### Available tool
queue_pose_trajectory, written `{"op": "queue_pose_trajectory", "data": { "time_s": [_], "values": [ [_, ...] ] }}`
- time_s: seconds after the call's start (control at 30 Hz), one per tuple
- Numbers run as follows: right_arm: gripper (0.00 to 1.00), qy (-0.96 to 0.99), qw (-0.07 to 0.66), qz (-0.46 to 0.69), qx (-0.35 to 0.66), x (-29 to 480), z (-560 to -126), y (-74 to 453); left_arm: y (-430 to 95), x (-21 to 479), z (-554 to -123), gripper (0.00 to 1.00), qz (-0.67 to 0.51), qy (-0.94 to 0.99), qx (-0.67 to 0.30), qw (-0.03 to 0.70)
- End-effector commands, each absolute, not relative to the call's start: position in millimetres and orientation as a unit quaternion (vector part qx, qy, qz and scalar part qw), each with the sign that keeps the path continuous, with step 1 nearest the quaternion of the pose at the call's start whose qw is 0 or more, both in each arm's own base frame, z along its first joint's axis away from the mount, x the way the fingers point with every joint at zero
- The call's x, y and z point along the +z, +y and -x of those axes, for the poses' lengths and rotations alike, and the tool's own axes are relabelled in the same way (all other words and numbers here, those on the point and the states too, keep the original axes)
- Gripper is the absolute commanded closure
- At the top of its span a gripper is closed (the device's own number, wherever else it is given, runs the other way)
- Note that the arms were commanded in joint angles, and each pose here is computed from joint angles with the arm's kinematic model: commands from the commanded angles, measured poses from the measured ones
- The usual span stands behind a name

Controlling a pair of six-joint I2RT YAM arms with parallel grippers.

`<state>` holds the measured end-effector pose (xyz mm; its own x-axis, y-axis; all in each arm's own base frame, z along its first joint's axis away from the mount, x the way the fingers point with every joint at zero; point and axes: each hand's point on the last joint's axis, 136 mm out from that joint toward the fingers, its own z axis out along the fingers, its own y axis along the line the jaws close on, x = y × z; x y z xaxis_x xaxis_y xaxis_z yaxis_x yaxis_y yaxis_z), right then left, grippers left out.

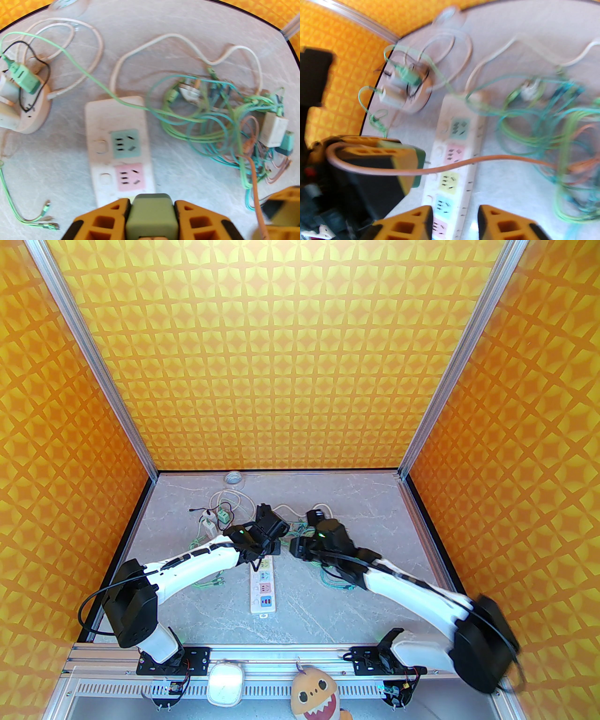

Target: Pull the plug off the socket

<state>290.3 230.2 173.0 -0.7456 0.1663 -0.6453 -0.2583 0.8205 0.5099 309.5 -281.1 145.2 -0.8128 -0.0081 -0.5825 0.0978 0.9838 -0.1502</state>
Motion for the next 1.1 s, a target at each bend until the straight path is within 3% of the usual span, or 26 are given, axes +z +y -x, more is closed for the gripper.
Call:
{"op": "queue_pose_trajectory", "data": {
  "time_s": [0.0,0.13,0.3,0.53,0.87,1.07],
  "values": [
    [0.49,0.905,0.382,-0.002,0.185,160,-279,173,-303,144,-298,0.77,-0.035,0.946,-0.118,0.299],
    [0.32,0.889,0.435,-0.039,0.136,175,-268,130,-332,131,-284,0.77,-0.058,0.948,-0.134,0.283],
    [0.19,0.867,0.481,-0.082,0.098,188,-256,92,-372,109,-268,0.76,-0.091,0.951,-0.149,0.257],
    [0.10,0.854,0.503,-0.105,0.086,196,-246,73,-410,85,-265,0.75,-0.117,0.954,-0.161,0.226],
    [0.10,0.857,0.497,-0.102,0.091,190,-247,76,-420,66,-265,0.65,-0.128,0.957,-0.156,0.207],
    [0.10,0.860,0.493,-0.099,0.091,188,-247,78,-421,60,-266,0.69,-0.134,0.958,-0.150,0.205]
  ]
}}
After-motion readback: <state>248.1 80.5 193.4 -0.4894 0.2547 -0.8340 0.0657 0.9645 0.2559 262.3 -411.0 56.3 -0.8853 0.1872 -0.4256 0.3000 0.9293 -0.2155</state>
